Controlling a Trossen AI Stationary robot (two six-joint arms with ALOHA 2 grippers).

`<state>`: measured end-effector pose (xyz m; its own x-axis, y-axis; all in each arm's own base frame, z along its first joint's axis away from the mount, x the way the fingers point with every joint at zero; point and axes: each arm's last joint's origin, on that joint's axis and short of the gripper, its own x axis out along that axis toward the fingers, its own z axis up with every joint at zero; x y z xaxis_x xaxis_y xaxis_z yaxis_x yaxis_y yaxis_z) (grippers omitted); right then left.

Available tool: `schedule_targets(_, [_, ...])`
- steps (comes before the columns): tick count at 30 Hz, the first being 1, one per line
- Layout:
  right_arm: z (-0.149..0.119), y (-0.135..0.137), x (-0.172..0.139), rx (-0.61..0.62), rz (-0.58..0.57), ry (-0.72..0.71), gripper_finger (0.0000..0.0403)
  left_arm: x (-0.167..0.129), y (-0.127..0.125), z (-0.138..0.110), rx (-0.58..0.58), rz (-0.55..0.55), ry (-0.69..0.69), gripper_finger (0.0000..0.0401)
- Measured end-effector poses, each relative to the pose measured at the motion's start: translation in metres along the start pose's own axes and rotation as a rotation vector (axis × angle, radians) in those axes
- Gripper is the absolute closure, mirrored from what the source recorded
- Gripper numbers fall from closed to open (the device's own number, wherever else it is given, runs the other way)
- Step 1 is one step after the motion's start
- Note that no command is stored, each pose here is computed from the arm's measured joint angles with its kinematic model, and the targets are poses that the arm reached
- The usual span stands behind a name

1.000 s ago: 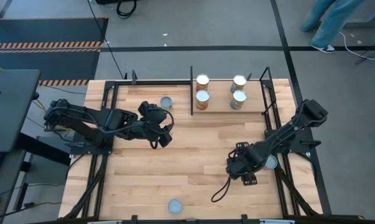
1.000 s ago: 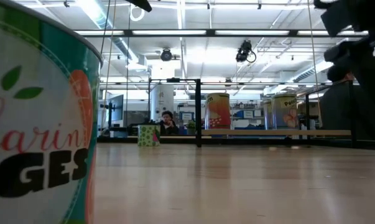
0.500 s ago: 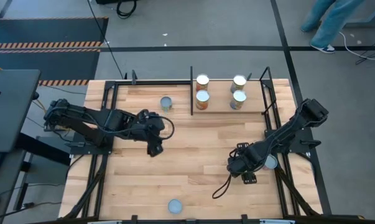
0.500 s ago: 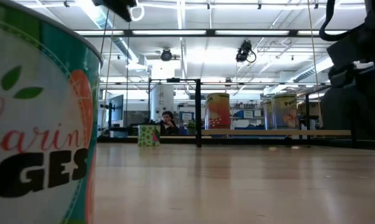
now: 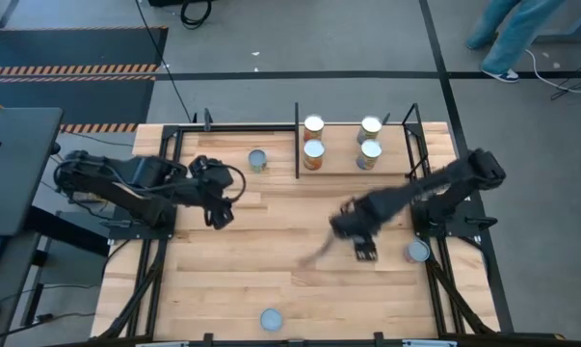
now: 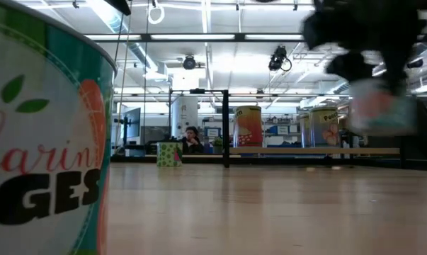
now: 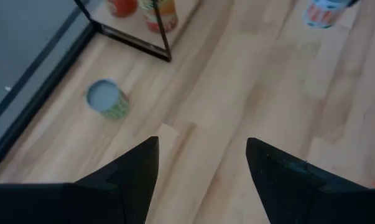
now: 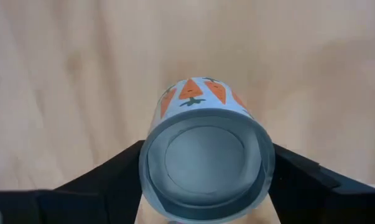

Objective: Pick and place cans onto a shelf
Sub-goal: Put the small white can on the shelf

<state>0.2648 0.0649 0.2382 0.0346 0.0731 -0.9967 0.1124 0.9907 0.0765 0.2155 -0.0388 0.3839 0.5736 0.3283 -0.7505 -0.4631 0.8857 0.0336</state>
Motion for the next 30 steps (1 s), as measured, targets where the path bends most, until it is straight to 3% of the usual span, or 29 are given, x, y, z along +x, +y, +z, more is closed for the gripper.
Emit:
schedule_targets(6, [0.029, -0.072, -0.061, 0.076, -0.138, -0.130, 0.0117, -0.005, 0.011, 0.003, 0.025, 0.046, -0.045, 0.0154])
schedule_targets(12, [0.030, -0.137, -0.088, 0.136, -0.247, -0.170, 0.0117, -0.005, 0.011, 0.005, 0.063, 0.038, -0.065, 0.0154])
schedule_targets(22, [0.030, -0.212, -0.087, 0.114, -0.355, -0.190, 0.0117, -0.002, 0.011, 0.027, 0.060, -0.048, -0.204, 0.0154])
schedule_targets(26, [0.041, -0.239, -0.078, 0.082, -0.350, -0.112, 0.0117, 0.004, 0.026, 0.043, 0.015, -0.068, -0.265, 0.0154])
schedule_targets(30, [0.050, -0.266, -0.071, 0.048, -0.355, -0.072, 0.0117, 0.010, 0.048, 0.055, -0.042, -0.013, -0.311, 0.0154])
